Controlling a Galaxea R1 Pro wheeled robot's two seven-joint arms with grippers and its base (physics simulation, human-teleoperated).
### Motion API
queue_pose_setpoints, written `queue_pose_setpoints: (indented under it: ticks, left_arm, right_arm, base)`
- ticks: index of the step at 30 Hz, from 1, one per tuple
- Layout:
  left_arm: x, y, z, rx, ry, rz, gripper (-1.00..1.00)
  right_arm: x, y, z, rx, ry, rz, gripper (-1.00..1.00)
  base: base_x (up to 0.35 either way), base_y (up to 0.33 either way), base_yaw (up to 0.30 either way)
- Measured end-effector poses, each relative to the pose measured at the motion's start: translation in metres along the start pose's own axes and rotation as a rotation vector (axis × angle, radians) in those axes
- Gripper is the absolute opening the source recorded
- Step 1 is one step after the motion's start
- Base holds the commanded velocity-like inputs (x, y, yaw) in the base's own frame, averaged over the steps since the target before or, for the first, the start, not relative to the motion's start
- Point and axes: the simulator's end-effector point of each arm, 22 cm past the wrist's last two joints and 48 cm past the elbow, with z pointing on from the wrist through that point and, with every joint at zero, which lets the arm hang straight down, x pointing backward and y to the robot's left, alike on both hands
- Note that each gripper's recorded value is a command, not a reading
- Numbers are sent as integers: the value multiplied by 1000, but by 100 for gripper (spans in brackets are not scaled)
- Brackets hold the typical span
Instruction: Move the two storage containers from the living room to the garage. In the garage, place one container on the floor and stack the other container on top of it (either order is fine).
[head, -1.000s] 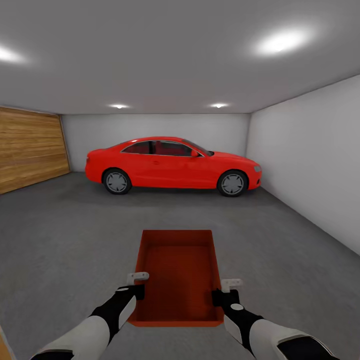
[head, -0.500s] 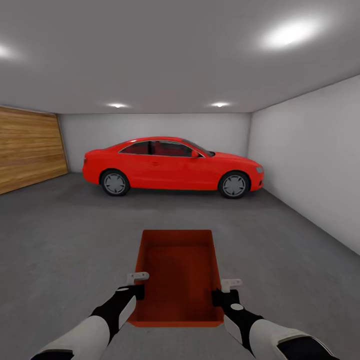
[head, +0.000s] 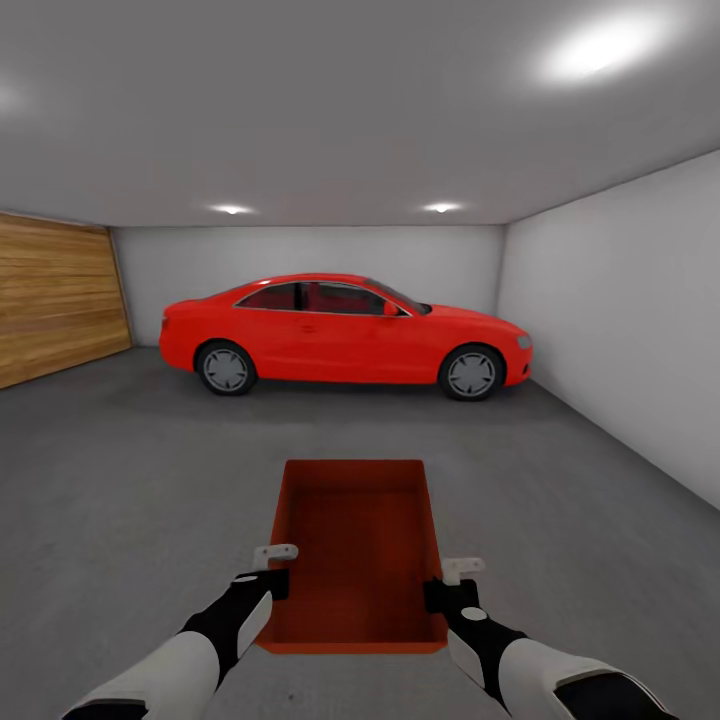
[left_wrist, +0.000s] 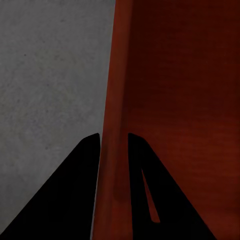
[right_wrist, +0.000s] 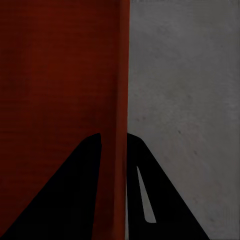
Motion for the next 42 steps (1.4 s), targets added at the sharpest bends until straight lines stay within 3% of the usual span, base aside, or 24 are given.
queue_pose_setpoints:
  ticks: [42]
  left_arm:
    - [0, 0, 0, 0, 1, 0, -100]
  right_arm:
    - [0, 0, 0, 0, 1, 0, -100]
  base:
    - [321, 0, 0]
